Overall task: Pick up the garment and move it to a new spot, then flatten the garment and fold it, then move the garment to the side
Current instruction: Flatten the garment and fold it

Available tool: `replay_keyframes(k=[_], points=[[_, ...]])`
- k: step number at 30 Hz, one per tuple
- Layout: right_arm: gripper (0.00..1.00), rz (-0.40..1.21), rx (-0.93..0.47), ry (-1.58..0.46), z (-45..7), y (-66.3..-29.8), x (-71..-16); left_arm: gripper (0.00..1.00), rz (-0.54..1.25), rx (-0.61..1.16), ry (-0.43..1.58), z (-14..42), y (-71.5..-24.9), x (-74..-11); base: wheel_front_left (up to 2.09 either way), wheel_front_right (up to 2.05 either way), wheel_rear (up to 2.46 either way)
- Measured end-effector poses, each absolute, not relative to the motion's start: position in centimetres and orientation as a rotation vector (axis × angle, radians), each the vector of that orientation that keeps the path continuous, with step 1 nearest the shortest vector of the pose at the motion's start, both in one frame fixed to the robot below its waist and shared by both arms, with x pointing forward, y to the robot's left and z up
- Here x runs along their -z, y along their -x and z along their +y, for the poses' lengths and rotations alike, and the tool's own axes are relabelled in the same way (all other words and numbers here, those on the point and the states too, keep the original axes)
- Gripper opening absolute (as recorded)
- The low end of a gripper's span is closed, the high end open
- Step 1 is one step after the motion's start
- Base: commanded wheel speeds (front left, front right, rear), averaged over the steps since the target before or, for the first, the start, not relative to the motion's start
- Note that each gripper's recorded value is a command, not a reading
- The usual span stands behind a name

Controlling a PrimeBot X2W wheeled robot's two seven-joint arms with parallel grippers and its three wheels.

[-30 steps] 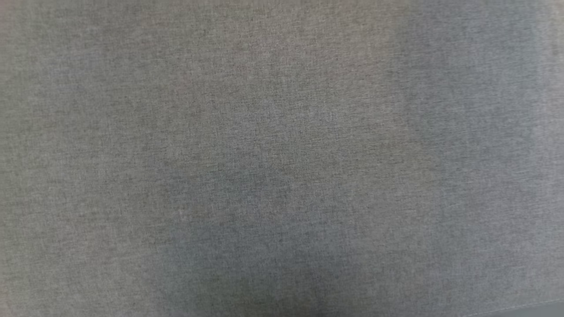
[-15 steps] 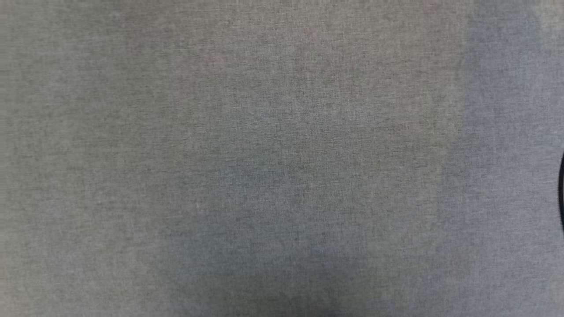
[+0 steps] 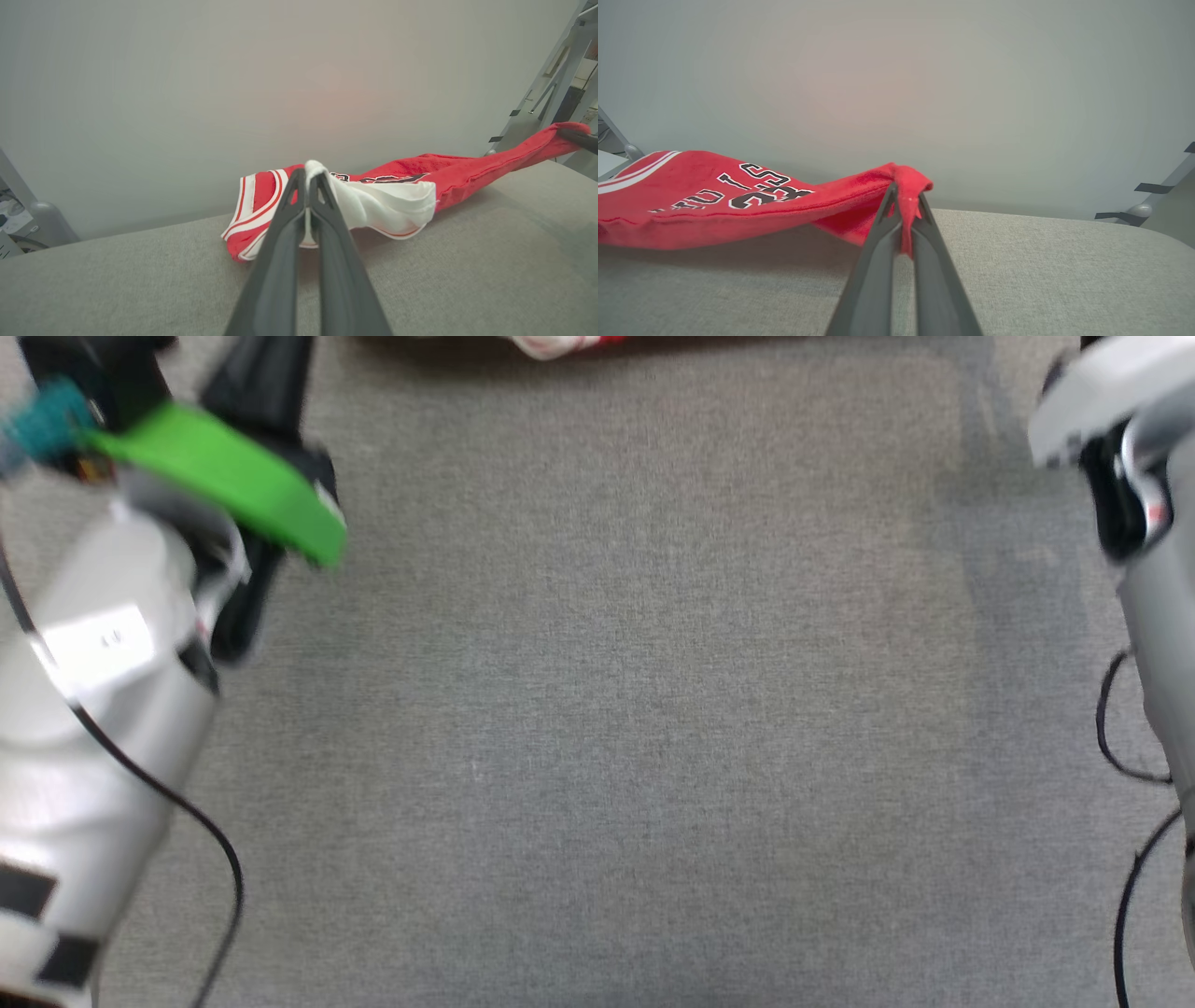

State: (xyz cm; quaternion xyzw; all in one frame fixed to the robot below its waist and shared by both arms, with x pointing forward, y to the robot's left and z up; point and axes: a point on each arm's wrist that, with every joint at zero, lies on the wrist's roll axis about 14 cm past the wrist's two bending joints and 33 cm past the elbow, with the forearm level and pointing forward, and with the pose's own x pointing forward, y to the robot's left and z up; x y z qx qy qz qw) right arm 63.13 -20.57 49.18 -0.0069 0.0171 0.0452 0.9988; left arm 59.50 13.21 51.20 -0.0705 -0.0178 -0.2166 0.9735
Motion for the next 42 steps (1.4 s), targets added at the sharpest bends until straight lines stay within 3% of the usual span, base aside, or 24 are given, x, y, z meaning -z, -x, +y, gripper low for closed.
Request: replay_keyframes(k=[15,29,42], points=[[0.0,0.288,-0.124,-0.114,-21.1,-49.9,-43.8,0.0,0.245,0.327,0.215,16.2,-42.1,-45.0,0.0,0.0,0.0],[0.0,0.33,-0.119,-0.274,-21.8,-41.4,-44.6,0.0,0.284,0.362,0.185,15.9,-33.0,-46.1,0.0,0.0,0.0],[0.0,0.538,-0.14,-0.283,-22.5,-33.1,-41.8,0.0,0.446,0.491,0.189,13.4,-25.8,-44.8,0.0,0.0,0.0]])
